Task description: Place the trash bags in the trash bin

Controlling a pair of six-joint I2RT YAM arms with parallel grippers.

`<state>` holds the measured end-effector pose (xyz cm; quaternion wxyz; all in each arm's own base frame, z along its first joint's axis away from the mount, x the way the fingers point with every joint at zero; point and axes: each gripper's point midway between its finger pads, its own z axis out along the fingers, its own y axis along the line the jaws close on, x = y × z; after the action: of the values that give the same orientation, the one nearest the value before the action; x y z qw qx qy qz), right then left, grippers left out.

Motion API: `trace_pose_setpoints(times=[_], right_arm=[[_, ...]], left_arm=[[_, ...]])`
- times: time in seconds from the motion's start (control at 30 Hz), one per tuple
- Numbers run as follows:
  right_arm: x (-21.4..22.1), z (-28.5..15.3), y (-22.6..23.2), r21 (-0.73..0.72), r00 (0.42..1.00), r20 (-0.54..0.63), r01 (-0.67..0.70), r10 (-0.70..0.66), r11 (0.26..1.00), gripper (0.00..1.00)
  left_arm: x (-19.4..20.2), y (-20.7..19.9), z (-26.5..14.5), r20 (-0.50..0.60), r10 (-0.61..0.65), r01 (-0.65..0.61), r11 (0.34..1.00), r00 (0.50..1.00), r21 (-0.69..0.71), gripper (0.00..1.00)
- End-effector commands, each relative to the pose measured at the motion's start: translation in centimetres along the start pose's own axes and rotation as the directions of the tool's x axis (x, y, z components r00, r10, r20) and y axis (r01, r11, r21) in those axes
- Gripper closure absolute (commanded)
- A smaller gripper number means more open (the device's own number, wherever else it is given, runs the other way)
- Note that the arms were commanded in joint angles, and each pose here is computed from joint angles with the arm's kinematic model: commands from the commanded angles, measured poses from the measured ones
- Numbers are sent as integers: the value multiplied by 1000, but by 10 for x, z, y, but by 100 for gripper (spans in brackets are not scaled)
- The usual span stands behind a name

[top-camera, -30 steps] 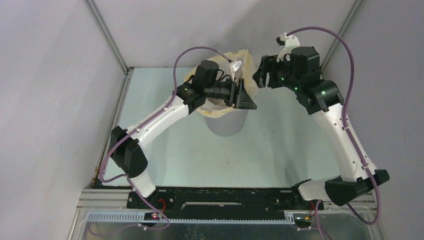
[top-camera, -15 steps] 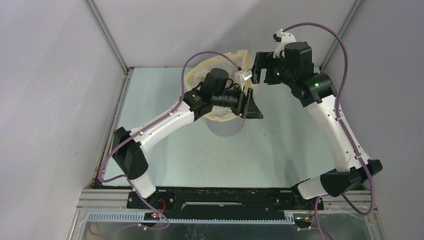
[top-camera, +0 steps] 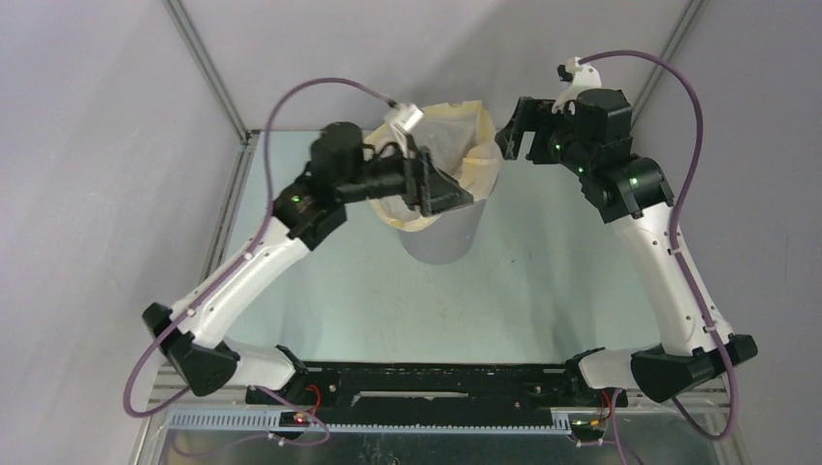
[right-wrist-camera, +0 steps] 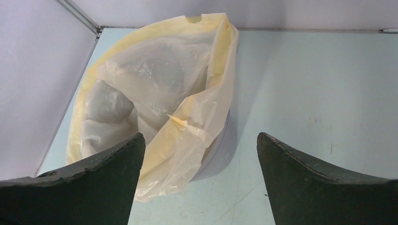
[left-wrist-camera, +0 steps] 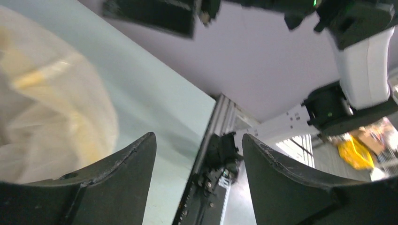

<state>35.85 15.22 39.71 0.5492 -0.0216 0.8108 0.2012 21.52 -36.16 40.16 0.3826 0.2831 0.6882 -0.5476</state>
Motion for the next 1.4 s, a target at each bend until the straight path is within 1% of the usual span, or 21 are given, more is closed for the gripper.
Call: trace_pose_setpoints(times=[0.0,0.1,0.17,0.27,0.43,0.57,0.6,0.67,0.73,0.8,0.93,0.97,1.07,1.17,1.27,1.37], right_arm=[[-12,3,15,-21,1000,27,7,-6,1000,9],[-9,14,13,93,998,-4,56,-56,994,9],[-7,19,15,123,997,-21,75,-73,990,9],[-7,22,19,119,998,-16,69,-67,991,9],[-14,17,17,128,998,39,40,-45,991,10],[-22,7,10,141,996,87,15,-27,990,10],[-21,5,6,150,996,90,11,-24,989,10],[-24,-2,-2,165,994,110,-4,-14,986,11],[-27,-9,-10,177,991,137,-20,-5,984,11],[-26,-12,-18,191,990,143,-25,-3,981,11],[-17,-8,-27,203,994,105,-19,-3,979,11],[-14,-6,-28,203,995,95,-16,-4,979,11],[-8,-2,-26,177,997,73,-7,-7,984,12],[-5,2,-22,138,999,54,-10,2,990,13],[-4,6,-15,69,999,31,-15,13,997,15],[2,11,-3,-6,1000,-21,1,-2,1000,17]], left_arm=[[-39,16,-33,122,-12,23,996,992,-90,26],[-49,44,-52,174,-1,34,981,985,-190,26],[-51,68,-58,197,-8,62,960,980,-273,26],[-40,99,-48,155,-51,102,935,987,-340,26],[-25,116,-4,78,-168,184,942,983,-282,20],[-18,106,23,21,-197,197,958,980,-209,19],[-15,104,29,6,-203,200,960,979,-195,20],[-13,97,37,-12,-210,205,966,978,-158,27],[-16,77,42,8,-174,174,981,985,-87,30],[-18,60,43,27,-125,126,991,992,-40,30],[-24,49,46,40,-62,64,997,997,-49,29],[-23,48,48,28,-50,51,997,998,-53,29],[-12,49,58,-29,-19,17,997,999,-80,29],[7,53,67,-105,15,-28,992,994,-126,30],[20,64,68,-158,78,-111,971,984,-214,30],[33,79,66,-203,101,-159,943,974,-292,28]])
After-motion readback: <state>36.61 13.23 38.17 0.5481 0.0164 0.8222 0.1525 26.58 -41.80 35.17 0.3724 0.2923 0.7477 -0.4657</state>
